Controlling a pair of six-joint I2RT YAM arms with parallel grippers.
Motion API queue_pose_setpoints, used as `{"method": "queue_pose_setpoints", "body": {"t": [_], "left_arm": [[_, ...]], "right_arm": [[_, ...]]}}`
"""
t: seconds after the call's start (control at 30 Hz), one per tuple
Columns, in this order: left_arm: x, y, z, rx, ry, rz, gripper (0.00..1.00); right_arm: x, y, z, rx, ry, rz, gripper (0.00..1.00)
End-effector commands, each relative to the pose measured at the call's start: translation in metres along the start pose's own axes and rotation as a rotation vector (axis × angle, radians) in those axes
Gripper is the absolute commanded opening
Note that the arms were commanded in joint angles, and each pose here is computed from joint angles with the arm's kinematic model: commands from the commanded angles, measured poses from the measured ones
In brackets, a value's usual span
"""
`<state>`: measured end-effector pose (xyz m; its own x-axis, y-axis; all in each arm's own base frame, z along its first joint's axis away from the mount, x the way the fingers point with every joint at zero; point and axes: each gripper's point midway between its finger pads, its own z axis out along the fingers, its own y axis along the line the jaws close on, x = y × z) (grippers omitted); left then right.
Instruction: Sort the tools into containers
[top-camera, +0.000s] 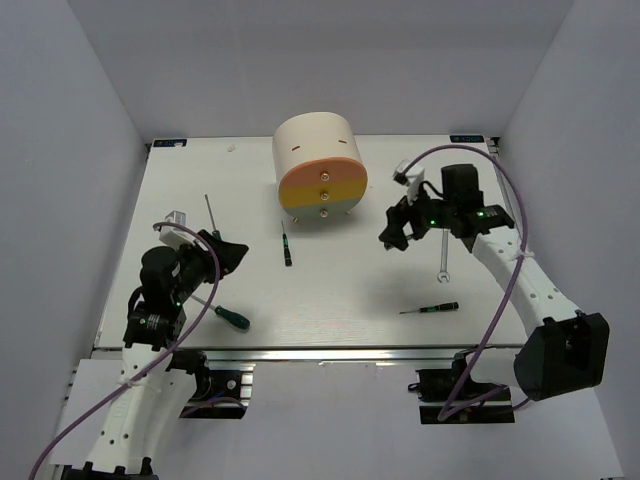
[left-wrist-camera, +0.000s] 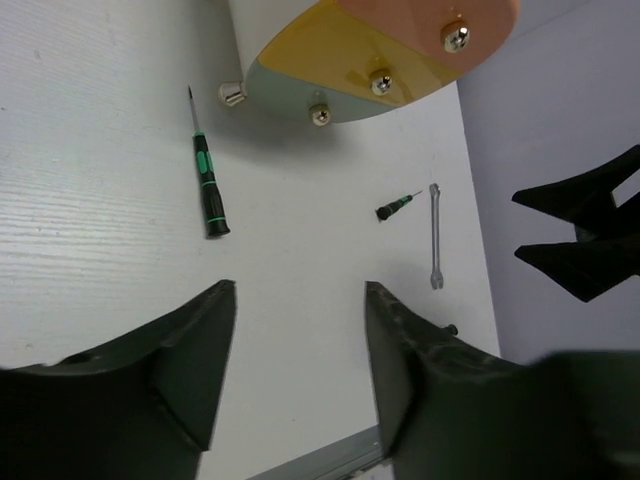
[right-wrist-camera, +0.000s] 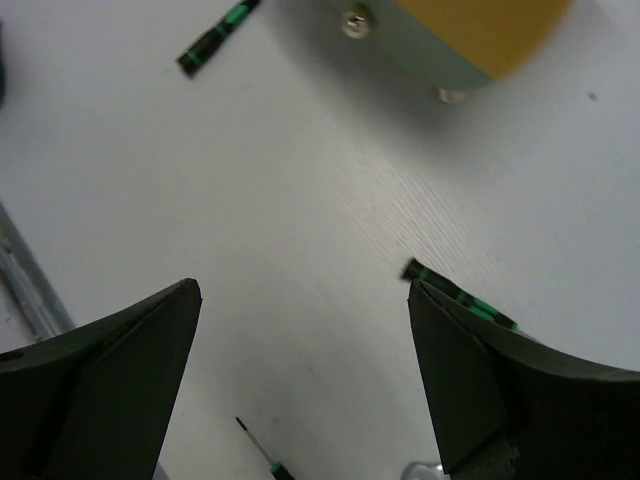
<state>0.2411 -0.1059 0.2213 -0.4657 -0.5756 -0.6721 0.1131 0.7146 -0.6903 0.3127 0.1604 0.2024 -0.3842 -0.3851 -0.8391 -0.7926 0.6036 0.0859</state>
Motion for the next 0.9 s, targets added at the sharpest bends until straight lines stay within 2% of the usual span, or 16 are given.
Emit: {"method": "queue_pose_setpoints", "body": {"t": [0.0,0.03,0.07,0.1,0.13,0.17,0.2,0.23,0.3,0.43,0.57,0.87], "left_arm": [[0.004,0.002,0.001,0.007,0.003,-0.017,0.61],[0.006,0.003,0.001,0.005,0.007,-0.029,0.53],[0.007,0.004,0.001,0.001,0.007,-0.036,0.34],[0.008,0.006,0.002,-0.005,0.008,-0.044,0.3],[0.007,0.006,0.003,-0.009,0.004,-0.054,0.29],[0.007,0.007,0.003,-0.011,0.004,-0.058,0.34],[0.005,0.006,0.003,-0.017,-0.005,-0.063,0.41],[0.004,0.008,0.003,-0.026,-0.007,-0.068,0.5],[0.003,0.009,0.003,-0.041,-0.007,-0.074,0.66],[0.003,0.011,0.004,-0.051,-0.007,-0.079,0.71],[0.002,0.011,0.004,-0.061,-0.005,-0.079,0.71],[0.003,0.015,0.004,-0.066,-0.014,-0.08,0.71]], "right_arm": [[-0.027,0.023,0.01,-0.044,-0.051,-0.096,0.89],[-0.041,0.024,0.014,-0.032,-0.091,-0.005,0.81],[-0.042,0.026,0.022,-0.049,-0.086,0.051,0.67],[-0.047,0.035,0.028,-0.064,-0.088,0.094,0.49],[-0.051,0.032,0.033,-0.027,-0.091,0.157,0.15],[-0.061,0.036,0.04,-0.028,-0.122,0.269,0.16],[-0.067,0.042,0.047,-0.017,-0.131,0.29,0.33],[-0.073,0.044,0.05,-0.003,-0.147,0.317,0.42],[-0.094,0.057,0.062,-0.017,-0.188,0.383,0.46],[-0.121,0.058,0.086,0.023,-0.213,0.539,0.62],[-0.128,0.045,0.115,0.072,-0.202,0.678,0.63],[-0.153,0.029,0.147,0.085,-0.237,0.714,0.61]]}}
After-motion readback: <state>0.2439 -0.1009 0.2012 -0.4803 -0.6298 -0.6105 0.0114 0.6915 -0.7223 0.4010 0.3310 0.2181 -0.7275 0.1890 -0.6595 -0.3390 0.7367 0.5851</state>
